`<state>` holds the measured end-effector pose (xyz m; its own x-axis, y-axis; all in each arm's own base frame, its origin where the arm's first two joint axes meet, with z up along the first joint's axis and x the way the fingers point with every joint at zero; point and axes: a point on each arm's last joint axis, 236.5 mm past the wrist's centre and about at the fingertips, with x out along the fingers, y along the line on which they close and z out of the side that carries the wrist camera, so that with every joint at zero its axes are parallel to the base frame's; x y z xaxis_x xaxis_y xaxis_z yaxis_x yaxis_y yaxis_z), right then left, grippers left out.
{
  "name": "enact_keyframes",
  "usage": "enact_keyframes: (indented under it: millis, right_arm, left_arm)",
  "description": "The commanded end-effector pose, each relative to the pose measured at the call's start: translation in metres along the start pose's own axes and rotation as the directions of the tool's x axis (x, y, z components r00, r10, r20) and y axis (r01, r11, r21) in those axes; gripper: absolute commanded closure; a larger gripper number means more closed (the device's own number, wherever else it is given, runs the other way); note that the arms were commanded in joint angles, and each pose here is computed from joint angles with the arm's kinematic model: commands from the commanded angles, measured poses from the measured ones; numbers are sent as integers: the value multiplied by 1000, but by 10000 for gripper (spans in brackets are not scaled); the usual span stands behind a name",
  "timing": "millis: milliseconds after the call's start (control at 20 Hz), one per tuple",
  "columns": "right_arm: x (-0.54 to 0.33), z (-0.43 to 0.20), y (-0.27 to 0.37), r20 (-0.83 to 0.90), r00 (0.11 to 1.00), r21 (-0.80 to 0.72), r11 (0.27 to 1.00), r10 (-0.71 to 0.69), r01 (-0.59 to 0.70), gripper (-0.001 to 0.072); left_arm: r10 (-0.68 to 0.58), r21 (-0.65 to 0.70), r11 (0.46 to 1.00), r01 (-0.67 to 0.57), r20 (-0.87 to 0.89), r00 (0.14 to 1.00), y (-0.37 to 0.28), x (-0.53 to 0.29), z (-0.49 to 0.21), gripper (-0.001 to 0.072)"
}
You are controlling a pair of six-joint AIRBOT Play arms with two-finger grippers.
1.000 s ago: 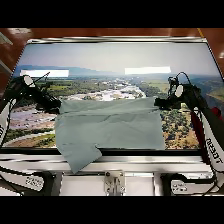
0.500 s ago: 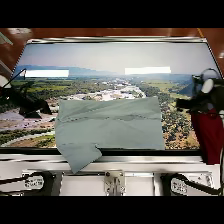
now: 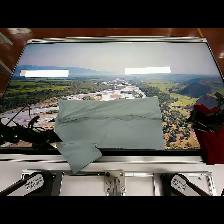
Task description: Fold the shirts.
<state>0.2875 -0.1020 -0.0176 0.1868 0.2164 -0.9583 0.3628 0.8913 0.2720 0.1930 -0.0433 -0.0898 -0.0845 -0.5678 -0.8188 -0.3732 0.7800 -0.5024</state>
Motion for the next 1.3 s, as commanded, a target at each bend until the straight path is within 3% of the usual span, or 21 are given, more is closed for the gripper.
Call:
enact_keyframes:
  millis: [0,150,200,500,750,800,850,1100,1150,1250]
  right_arm:
    - [2,2,11,20,999,-15,999,34,-34,142]
    - [4,4,16,26,999,-26,999,41,-40,142]
    - [4,4,15,25,999,-28,999,38,-38,142]
    - [4,2,14,17,999,-30,999,32,-32,142]
    - [4,2,14,17,999,-30,999,33,-32,142]
    - [4,2,14,16,999,-30,999,33,-32,142]
    - [4,1,14,13,999,-29,999,34,-33,142]
    - [4,-1,15,6,999,-29,999,35,-35,142]
    - [4,-2,15,1,999,-30,999,36,-36,142]
    - [4,-2,15,-2,999,-30,999,37,-37,142]
  left_arm:
    - [-26,-2,1000,26,-16,1000,-3,26,-14,49]
    - [-21,10,1000,21,-39,999,-5,29,-18,58]
    - [-20,10,1000,20,-39,999,-5,29,-18,113]
    - [96,56,995,-88,-154,983,23,23,-46,118]
    - [26,-5,1000,-26,-52,998,10,25,-23,122]
    - [-8,-16,1000,8,-19,1000,2,27,-16,185]
    - [-37,-24,999,37,2,999,-5,30,-12,196]
    - [-23,27,999,24,-64,998,-14,45,-28,197]
    - [-22,30,999,24,-65,998,-14,45,-29,213]
    - [-22,30,999,24,-64,998,-14,45,-29,350]
